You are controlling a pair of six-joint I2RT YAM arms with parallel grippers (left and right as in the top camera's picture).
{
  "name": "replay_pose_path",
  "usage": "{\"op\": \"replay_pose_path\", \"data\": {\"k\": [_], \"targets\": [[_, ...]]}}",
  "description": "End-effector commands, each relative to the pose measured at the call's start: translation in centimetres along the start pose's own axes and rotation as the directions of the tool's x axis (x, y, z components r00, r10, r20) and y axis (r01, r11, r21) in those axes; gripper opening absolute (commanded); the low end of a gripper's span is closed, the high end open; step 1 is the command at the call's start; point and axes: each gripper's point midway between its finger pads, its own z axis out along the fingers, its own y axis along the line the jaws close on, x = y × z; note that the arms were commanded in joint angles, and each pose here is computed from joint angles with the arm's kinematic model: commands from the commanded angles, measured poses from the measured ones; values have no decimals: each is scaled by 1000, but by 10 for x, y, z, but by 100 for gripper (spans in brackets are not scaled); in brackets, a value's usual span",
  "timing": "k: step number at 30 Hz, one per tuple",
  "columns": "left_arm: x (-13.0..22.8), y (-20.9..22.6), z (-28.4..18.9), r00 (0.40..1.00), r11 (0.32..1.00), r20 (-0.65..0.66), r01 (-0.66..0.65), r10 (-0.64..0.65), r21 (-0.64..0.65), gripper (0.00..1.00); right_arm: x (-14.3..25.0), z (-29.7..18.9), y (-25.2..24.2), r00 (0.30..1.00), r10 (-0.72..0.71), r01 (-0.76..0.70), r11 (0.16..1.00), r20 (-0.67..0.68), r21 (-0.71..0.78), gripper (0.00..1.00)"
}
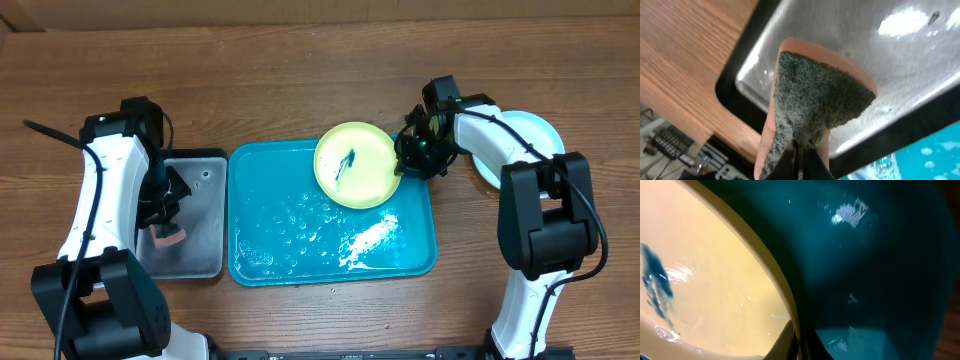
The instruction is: Clean dirty plates on tray and stack at the side
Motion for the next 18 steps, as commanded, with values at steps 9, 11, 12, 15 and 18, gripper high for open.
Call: {"op": "replay_pose_path", "data": {"k": [9, 11, 12, 15, 18], "targets": [[-24, -43, 48, 982, 980, 141, -147, 127, 137, 4, 35, 14, 16, 995, -33, 39, 998, -99, 58, 4], [-19, -52, 56, 977, 966, 139, -184, 160, 182, 4, 36, 14, 17, 994, -32, 38, 998, -105, 49, 4], [-17, -55, 58, 976, 962, 137, -192, 167, 196, 4, 36, 14, 17, 994, -32, 37, 998, -106, 49, 4], [-12, -59, 67, 977, 956, 130, -196, 170, 219, 4, 36, 14, 17, 994, -32, 38, 998, -105, 49, 4], [-10, -60, 75, 976, 955, 134, -195, 169, 221, 4, 36, 14, 17, 994, -32, 37, 998, -106, 49, 4]]}}
